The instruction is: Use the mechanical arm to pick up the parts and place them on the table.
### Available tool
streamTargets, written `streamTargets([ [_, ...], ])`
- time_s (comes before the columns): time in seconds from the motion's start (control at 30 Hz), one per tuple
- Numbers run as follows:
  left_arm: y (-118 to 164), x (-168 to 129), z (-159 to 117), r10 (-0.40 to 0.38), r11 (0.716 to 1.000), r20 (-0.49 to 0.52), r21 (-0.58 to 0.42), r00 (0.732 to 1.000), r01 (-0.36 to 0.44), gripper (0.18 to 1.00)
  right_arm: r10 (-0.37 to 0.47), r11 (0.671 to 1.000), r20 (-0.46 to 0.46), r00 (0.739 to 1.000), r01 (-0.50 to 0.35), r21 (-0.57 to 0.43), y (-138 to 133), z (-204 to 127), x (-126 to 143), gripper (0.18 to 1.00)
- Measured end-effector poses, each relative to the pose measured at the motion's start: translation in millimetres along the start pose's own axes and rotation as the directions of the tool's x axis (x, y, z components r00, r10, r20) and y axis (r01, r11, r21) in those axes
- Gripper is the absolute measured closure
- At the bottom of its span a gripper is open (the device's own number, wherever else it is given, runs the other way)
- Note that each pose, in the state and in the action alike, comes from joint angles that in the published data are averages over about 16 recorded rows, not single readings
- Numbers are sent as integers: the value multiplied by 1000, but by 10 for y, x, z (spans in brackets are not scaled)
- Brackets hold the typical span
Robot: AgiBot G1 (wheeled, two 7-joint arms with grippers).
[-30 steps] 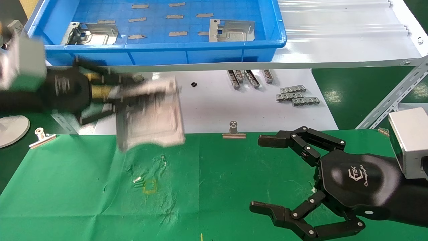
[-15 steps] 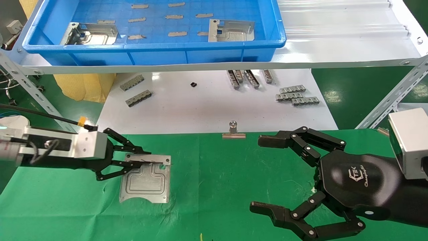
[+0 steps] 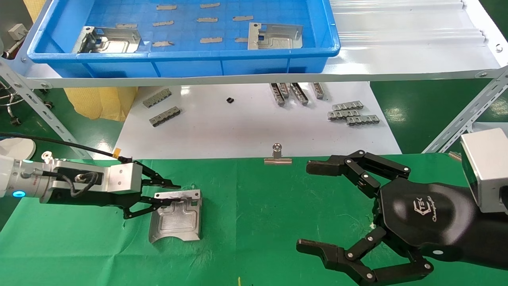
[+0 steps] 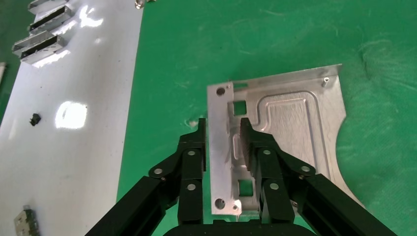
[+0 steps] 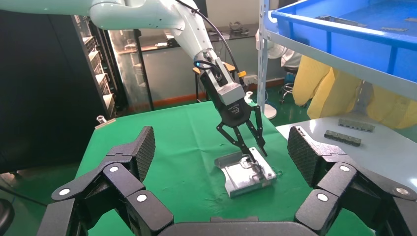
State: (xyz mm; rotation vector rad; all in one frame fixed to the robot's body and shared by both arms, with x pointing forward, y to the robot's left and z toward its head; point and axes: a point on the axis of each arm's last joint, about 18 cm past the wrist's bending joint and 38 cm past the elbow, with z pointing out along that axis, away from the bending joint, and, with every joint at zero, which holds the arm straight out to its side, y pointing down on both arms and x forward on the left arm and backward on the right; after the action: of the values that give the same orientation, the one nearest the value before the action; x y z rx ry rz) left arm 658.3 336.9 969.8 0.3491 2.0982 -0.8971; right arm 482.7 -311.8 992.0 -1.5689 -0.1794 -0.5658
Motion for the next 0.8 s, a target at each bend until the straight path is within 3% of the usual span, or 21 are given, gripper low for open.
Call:
streamTargets([
  [0.2,-51,8,-19,-76,995,18,60,997,75,814,0,1000,0,1000,0,0,0,0,0,179],
  [0.5,-96,45,-71,-209,965,43,168,977,200,645,0,1000,0,1000,0,0,0,-1,0,179],
  [0.8,-86,78,-74,-248,952,46,198,968,234,450,0,1000,-1,1000,0,0,1,-1,1,179],
])
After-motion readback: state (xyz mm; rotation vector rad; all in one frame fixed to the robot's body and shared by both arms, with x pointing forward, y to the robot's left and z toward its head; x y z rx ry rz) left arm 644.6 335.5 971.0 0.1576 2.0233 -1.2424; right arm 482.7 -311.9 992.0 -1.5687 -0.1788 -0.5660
